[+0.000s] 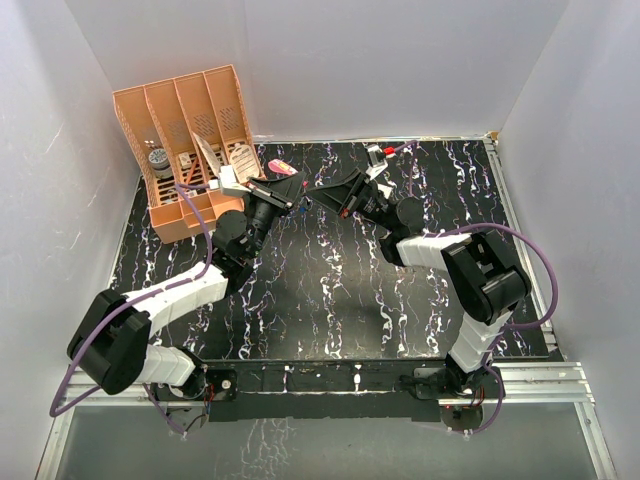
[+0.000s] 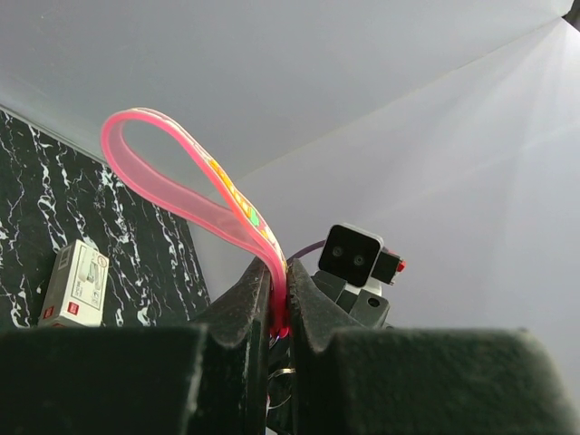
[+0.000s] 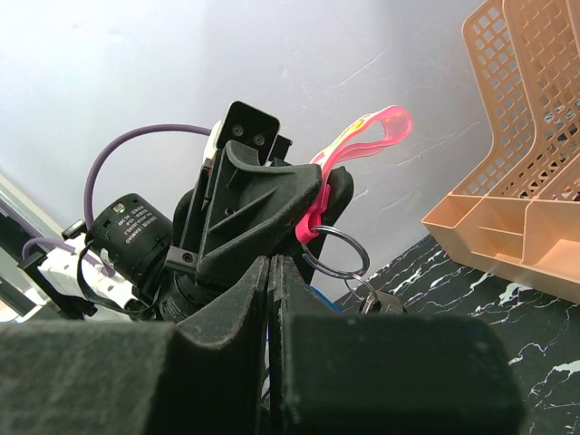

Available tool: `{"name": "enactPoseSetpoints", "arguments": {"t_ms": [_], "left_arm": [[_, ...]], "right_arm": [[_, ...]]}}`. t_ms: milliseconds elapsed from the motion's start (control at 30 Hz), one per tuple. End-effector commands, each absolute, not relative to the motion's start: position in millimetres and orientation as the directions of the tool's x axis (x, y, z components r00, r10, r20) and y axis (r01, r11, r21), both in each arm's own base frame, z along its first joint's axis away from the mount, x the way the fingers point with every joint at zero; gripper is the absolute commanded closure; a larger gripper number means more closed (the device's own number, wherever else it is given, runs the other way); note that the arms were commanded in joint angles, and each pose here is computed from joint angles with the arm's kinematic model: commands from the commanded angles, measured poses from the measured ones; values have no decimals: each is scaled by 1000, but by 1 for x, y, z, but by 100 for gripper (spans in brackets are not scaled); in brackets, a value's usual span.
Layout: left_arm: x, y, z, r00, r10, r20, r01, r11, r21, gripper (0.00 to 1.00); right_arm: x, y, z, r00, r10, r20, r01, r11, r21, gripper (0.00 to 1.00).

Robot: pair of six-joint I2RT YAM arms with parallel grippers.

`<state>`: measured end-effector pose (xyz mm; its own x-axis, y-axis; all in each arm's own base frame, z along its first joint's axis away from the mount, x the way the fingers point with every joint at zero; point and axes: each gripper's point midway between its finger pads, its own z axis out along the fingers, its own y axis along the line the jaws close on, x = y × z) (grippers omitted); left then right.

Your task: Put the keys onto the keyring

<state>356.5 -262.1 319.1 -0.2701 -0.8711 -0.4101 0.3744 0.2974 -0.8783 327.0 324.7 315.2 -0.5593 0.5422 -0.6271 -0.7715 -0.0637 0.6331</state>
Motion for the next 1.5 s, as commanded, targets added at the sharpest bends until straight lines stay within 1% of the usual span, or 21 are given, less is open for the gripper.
{"name": "enactPoseSetpoints", "arguments": {"t_ms": [0, 733, 1467], "left_arm": [[343, -260, 359, -258, -890, -377, 461, 229, -857, 100], [344, -267, 356, -274, -883, -382, 465, 226, -856, 100], [338, -263, 365, -263, -888, -377, 484, 217, -848, 100]], "right_arm": [[291, 300, 376, -336, 674, -658, -933, -141, 332, 100], [294, 296, 375, -339, 678, -652, -930, -137, 342, 100], [299, 298, 370, -369, 671, -643, -917, -149, 371, 100]]}}
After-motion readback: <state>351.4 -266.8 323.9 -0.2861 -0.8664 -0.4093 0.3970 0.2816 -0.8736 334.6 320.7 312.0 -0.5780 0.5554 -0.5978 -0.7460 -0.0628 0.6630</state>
